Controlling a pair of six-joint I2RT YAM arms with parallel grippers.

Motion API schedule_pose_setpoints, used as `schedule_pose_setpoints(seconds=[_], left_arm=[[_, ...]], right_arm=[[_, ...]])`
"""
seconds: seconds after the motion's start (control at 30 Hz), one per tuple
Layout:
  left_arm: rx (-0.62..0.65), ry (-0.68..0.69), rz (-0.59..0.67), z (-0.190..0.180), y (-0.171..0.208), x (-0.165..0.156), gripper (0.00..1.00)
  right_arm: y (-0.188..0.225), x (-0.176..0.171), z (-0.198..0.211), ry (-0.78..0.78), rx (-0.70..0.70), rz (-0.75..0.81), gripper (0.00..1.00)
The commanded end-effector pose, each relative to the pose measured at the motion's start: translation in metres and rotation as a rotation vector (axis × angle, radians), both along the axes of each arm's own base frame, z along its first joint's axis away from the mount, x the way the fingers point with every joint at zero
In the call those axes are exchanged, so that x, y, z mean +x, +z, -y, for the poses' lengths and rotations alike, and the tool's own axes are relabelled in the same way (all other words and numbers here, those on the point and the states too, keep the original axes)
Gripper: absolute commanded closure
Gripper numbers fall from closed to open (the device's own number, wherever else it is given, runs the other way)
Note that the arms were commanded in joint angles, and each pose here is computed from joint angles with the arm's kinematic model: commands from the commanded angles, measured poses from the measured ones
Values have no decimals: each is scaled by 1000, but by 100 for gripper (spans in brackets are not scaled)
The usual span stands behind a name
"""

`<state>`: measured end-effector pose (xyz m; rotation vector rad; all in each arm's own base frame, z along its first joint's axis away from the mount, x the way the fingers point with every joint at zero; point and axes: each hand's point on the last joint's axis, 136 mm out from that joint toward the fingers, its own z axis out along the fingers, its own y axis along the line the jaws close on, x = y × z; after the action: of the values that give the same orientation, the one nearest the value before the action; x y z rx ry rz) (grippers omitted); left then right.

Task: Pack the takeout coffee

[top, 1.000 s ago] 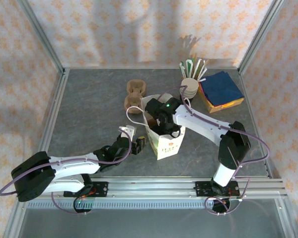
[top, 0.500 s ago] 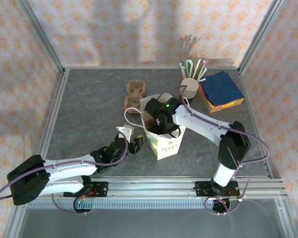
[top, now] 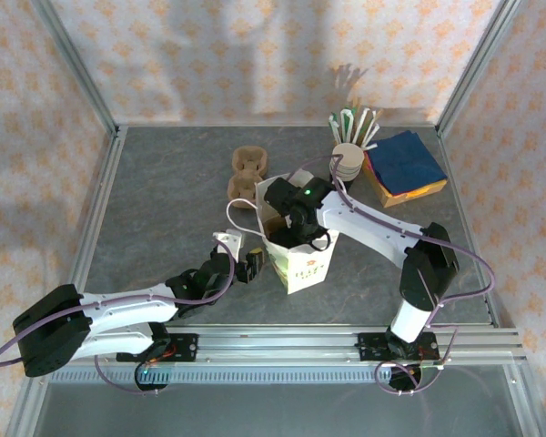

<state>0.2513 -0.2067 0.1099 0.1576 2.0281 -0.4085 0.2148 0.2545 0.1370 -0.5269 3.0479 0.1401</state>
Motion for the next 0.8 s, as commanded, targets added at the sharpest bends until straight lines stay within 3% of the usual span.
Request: schedule_pose_setpoints(seconds=[0.0,0.77], left_arm=[[14,28,-7,-6,-5,0,32],[11,32,0,-5,-3,1,32]], right_arm=[[12,8,-3,-9,0,43,0],[29,14,-9,-9,25,68,0]])
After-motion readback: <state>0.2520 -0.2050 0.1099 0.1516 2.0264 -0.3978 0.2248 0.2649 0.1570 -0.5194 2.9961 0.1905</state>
